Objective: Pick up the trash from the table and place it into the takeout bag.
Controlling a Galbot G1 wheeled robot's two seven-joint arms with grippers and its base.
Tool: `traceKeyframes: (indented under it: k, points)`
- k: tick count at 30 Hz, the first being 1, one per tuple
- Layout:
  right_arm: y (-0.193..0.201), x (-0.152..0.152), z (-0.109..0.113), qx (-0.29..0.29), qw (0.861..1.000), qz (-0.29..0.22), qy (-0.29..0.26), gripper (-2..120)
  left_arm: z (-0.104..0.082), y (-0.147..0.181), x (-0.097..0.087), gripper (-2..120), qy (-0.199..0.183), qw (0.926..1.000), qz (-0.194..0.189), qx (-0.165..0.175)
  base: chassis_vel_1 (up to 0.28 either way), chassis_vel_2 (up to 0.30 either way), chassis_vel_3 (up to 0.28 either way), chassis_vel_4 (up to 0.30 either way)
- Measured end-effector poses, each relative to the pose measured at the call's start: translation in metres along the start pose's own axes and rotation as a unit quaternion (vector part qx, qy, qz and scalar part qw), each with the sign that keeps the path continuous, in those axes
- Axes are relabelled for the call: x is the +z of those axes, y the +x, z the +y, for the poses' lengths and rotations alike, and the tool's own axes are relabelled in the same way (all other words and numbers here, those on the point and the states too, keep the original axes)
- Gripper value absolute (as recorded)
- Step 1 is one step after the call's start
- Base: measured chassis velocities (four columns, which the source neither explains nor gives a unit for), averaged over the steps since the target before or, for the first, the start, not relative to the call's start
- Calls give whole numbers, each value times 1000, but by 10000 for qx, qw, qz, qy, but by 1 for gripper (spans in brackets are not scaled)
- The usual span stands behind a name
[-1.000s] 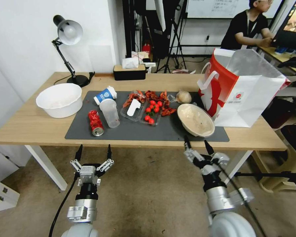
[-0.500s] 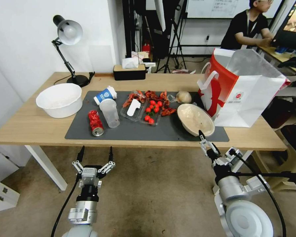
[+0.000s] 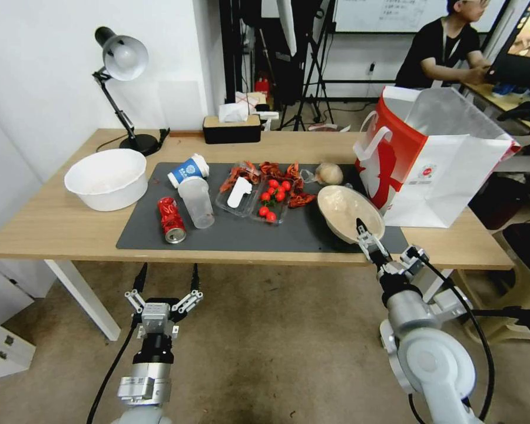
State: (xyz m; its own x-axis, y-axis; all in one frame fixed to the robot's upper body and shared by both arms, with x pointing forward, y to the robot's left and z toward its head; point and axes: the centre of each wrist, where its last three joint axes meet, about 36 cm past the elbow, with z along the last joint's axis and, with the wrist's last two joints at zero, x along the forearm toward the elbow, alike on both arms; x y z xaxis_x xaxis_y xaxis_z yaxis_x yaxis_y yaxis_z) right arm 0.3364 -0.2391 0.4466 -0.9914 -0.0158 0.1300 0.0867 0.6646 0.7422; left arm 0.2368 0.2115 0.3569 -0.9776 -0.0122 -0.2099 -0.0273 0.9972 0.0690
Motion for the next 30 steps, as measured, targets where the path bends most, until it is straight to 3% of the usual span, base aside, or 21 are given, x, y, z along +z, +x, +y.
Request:
traceKeyframes:
  k: [4, 11, 16, 23, 28, 30]
  points:
    - [-6, 0, -2, 47, 10000, 35, -59, 95, 0, 0, 0, 100, 4, 10000, -2, -7, 0, 0, 0, 0]
    - [-6, 0, -3, 118, 9998, 62, -126, 71, 0, -1, -3, 100, 6, 10000, -25, -26, 0, 0, 0, 0]
    - [-5, 1, -4, 148, 9998, 74, -142, 61, 0, -3, -5, 100, 15, 10000, -66, -27, 0, 0, 0, 0]
    - [-4, 2, -4, 213, 9996, 34, -183, 32, 0, -1, -8, 100, -22, 10000, -88, -6, 0, 0, 0, 0]
    - [-4, 2, -4, 233, 9996, 18, -184, 21, 1, -2, -9, 100, -32, 9999, -106, -16, 0, 0, 0, 0]
    - [-3, 2, -5, 240, 9995, -10, -181, 10, 2, -3, -9, 100, -37, 9999, -112, -22, 0, 0, 0, 0]
